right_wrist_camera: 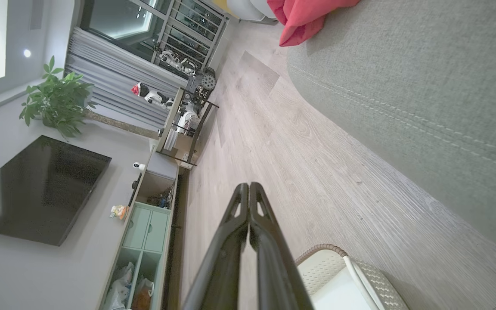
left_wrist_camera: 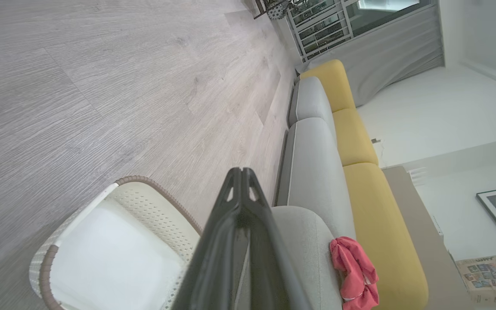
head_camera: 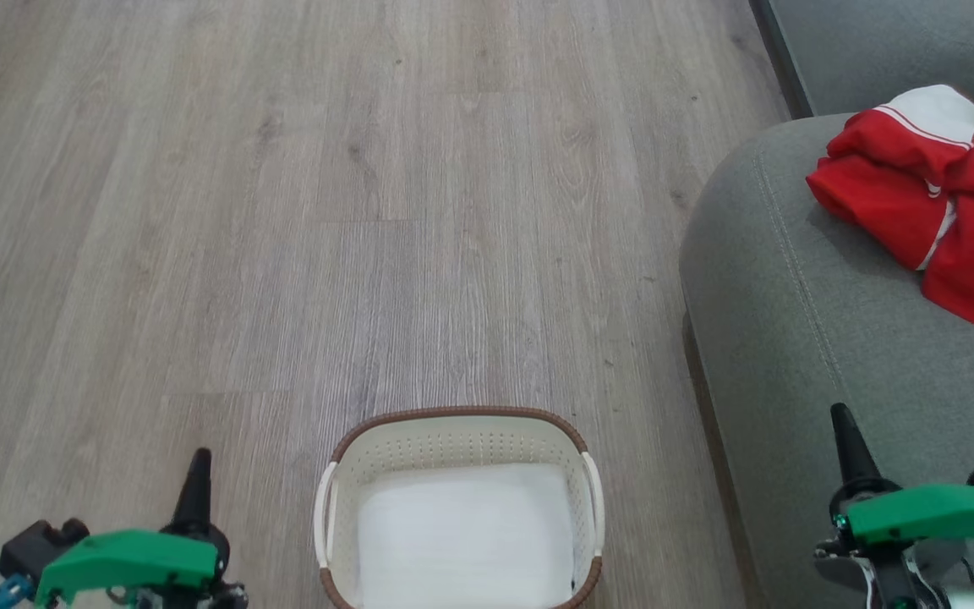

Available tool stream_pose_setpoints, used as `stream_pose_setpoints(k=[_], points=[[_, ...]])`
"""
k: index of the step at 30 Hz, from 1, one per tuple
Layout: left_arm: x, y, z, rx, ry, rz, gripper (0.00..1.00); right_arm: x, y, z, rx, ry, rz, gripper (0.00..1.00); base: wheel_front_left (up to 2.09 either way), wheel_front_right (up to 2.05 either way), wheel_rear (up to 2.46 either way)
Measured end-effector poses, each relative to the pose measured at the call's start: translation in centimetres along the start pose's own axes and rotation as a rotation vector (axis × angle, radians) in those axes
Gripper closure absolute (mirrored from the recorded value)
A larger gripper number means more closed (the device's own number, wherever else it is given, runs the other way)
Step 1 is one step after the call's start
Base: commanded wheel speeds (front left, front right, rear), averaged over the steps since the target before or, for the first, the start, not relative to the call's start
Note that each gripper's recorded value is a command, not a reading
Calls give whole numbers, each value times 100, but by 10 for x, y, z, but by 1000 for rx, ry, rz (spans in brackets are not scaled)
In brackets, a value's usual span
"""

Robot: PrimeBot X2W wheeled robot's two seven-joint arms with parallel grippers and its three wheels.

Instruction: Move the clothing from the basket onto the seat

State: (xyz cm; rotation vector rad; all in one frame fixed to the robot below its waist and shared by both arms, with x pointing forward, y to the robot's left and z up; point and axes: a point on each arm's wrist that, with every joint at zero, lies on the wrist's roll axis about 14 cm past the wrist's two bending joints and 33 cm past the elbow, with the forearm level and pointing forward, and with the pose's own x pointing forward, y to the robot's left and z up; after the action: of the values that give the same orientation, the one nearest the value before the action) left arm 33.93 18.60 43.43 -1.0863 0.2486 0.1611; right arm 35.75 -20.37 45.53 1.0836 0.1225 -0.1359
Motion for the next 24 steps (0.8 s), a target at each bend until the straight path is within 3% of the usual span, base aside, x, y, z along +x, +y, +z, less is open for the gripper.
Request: stream_pose_setpoints(k=[24], points=[[13,-24,10,-263,2,-95,100,7,10,7,269,-1,31,100,0,0,0]])
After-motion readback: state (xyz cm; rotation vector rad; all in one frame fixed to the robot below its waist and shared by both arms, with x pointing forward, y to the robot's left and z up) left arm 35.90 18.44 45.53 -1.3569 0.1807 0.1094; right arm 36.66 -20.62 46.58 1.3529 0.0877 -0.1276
